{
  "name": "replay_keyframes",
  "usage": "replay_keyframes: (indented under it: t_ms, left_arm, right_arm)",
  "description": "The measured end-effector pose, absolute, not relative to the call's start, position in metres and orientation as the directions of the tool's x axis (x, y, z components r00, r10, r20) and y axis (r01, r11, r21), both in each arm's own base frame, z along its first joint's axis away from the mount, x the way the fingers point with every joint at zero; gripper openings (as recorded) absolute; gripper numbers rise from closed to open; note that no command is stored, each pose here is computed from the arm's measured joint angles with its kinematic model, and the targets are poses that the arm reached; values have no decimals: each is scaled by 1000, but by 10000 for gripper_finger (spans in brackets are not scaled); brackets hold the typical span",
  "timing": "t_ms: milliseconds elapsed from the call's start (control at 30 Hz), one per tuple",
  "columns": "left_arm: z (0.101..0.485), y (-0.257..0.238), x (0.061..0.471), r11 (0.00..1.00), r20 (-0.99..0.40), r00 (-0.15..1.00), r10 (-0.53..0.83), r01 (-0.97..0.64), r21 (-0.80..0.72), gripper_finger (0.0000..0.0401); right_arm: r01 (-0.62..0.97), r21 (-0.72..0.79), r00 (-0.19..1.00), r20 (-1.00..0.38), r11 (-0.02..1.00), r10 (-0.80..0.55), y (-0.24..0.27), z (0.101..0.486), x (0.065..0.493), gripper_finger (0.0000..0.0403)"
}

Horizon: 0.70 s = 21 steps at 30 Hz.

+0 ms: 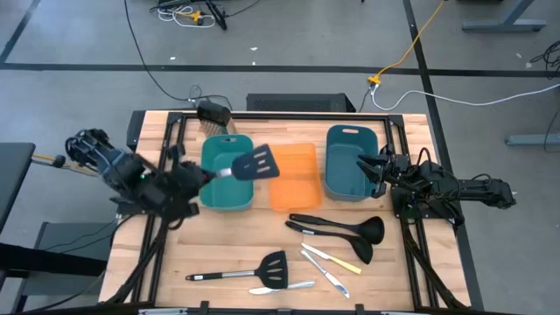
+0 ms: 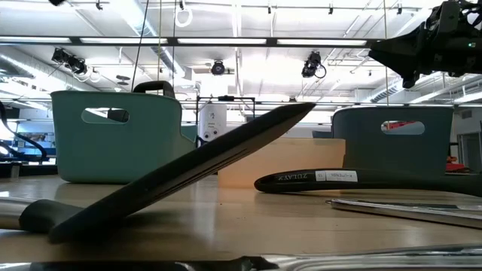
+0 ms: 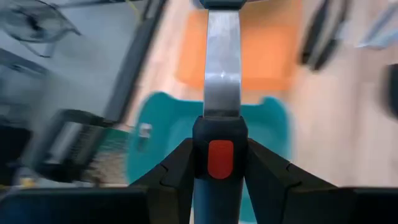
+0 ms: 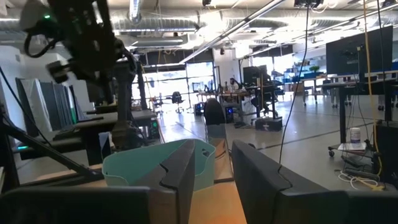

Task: Pick & Place Kitchen Items
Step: Put the dark gray spatula into the green bin

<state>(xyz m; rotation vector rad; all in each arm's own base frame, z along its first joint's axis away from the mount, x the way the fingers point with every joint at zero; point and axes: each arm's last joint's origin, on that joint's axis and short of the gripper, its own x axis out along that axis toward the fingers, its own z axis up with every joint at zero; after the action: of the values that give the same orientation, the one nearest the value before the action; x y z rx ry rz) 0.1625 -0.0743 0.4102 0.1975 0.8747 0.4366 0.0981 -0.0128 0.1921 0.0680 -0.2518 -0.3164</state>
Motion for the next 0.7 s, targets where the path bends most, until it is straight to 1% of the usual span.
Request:
replay_keyframes:
  t_ms: [67,233,433,567,700]
  left_arm:
    - [411,-61,167,864,-683,530,503,-289,413,119]
    - [406,-30,176,774,-659,418,625,-220,594,119]
    - [393,2,181,662,-619,253,744,-151,734,119]
    - [378,19,182,584,-577,136,805,-9,812,119]
    - [362,29,182,535,-544,51,837,127,835,119]
  right_arm:
    - [299,108,920,234,948,-316,-13,192,98,116]
    - [299,107,921,228,948,-316,-13,192,98,116]
    - [299,106,921,227,948,-316,-13,191,98,116]
    - [299,106,921,228,948,-316,-13,192,98,116]
    - [299,106,921,228,948,-316,-13,192,98,116]
